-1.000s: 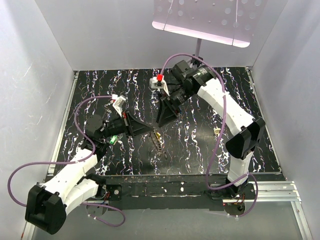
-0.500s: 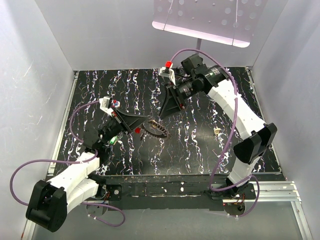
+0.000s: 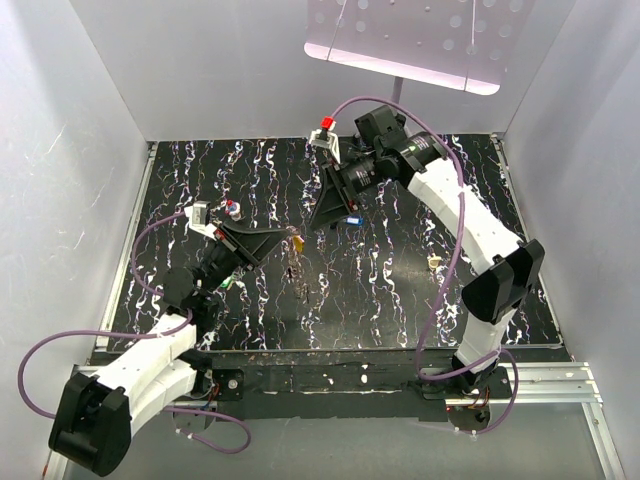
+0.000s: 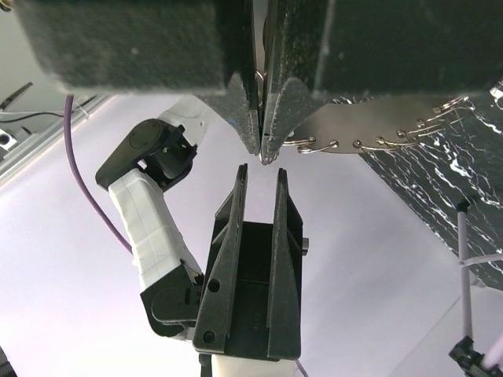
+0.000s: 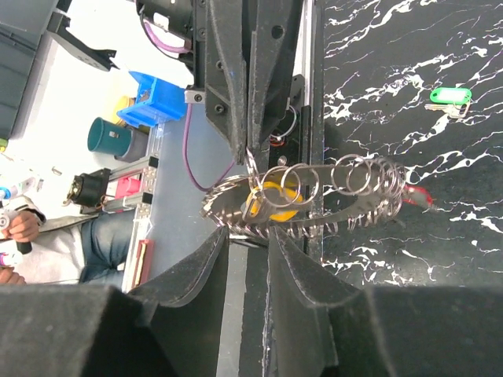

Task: Put the keys on the keyring

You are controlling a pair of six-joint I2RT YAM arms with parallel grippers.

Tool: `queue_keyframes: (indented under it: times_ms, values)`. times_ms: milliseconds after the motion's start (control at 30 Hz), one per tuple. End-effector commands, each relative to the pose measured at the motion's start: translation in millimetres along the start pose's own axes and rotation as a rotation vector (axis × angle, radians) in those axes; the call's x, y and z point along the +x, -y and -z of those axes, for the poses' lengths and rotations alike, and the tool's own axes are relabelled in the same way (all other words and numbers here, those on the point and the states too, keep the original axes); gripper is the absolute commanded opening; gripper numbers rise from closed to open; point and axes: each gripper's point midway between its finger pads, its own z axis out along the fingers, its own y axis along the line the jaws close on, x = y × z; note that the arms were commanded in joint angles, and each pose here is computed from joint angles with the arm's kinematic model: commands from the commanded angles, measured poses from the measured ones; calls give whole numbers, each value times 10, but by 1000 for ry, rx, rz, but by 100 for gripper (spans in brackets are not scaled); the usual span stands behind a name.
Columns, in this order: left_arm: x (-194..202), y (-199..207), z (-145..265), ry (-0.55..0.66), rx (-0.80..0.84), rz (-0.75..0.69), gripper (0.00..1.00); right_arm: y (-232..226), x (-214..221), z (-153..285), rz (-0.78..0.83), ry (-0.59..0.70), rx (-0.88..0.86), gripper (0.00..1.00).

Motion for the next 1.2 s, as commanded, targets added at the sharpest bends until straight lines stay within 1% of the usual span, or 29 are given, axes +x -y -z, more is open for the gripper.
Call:
queue_keyframes:
  times_ms: [0,33,233,267,333,367,433,533,700,800,900,1167]
  values:
    - [-178,122,-21,105,51,-41,0,3,-144,-92,29,11,-16,34]
    - [-178,125,-25,106,57,-42,0,-15,-148,-116,32,8,-20,33]
    - [-170,131,-68,101,87,-39,0,23,-172,-171,35,2,7,32]
    - [-166,139,-70,98,91,-41,0,17,-174,-175,36,2,6,29]
    - [-158,134,-74,93,91,-39,0,-14,-180,-169,41,4,-3,29]
    - [-157,131,-74,92,90,-40,0,-31,-182,-167,42,4,-9,27]
    - [-151,114,-75,90,83,-40,0,-56,-186,-151,48,7,-8,26]
    - [-143,104,-72,87,80,-42,0,-77,-185,-128,70,8,9,27]
    - [-92,106,-77,55,86,-44,0,-28,-233,-5,89,26,63,35]
    - [-46,95,-76,30,89,-46,0,-71,-245,40,103,35,57,36]
    - [-21,97,-78,18,101,-43,0,-124,-213,17,94,31,15,34]
    - [-7,110,-79,7,108,-45,0,-166,-130,-72,78,12,-27,31]
